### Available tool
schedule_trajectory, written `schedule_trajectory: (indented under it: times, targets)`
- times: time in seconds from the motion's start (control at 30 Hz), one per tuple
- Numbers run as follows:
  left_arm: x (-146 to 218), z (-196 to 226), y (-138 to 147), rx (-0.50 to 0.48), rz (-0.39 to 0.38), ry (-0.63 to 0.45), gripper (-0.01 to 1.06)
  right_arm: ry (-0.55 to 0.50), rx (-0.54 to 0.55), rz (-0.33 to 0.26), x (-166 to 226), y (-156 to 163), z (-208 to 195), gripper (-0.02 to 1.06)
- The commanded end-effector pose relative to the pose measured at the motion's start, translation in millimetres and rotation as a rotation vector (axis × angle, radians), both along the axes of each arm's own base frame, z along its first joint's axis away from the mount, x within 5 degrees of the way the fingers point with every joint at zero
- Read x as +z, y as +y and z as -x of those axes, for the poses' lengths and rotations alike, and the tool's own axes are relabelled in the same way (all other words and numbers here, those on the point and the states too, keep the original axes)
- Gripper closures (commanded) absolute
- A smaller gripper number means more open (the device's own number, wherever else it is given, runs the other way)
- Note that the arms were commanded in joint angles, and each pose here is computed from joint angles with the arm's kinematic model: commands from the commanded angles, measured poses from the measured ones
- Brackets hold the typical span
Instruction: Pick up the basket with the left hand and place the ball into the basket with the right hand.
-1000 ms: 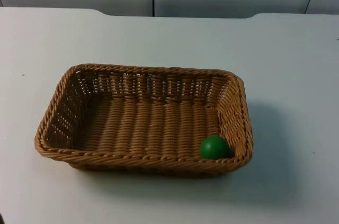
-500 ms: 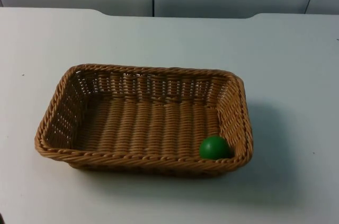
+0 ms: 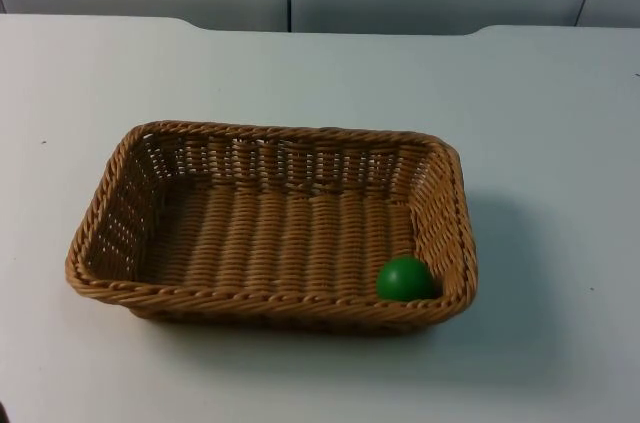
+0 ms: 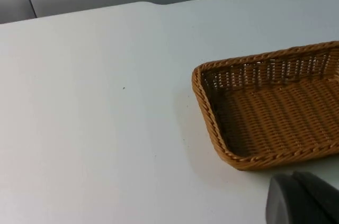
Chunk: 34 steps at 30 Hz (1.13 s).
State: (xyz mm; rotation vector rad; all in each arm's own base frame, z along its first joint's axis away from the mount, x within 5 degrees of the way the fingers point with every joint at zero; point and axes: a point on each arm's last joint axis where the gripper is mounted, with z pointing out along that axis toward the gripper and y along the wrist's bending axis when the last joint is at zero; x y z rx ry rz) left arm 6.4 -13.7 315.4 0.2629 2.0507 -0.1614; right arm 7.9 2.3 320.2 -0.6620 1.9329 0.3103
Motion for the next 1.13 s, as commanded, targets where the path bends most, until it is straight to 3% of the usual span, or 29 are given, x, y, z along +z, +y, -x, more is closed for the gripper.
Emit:
schedule_trajectory:
  times: [0.0,0.1,0.37,0.7,0.83,1.1]
  targets:
    - [-4,2,0,-0.006,0.004,-0.022,1.05,-0.048,0.030,-0.067,-5,-5,12,1.05]
    - [-8,5,1,0.000,-0.005,-0.032,1.05,-0.090,0.046,-0.120,-9,-10,24,1.05]
    - [-14,20,6,0.026,-0.026,-0.128,1.05,-0.108,0.021,-0.128,-6,-11,25,1.05]
    - [-20,17,9,0.078,0.003,-0.118,1.05,-0.125,-0.268,-0.111,-6,-6,27,1.05]
    - [-24,15,9,0.089,0.018,-0.100,1.05,-0.135,-0.437,-0.101,-6,-2,27,1.05]
    - [-24,15,9,0.088,0.017,-0.096,1.05,-0.144,-0.595,-0.090,-6,1,27,1.05]
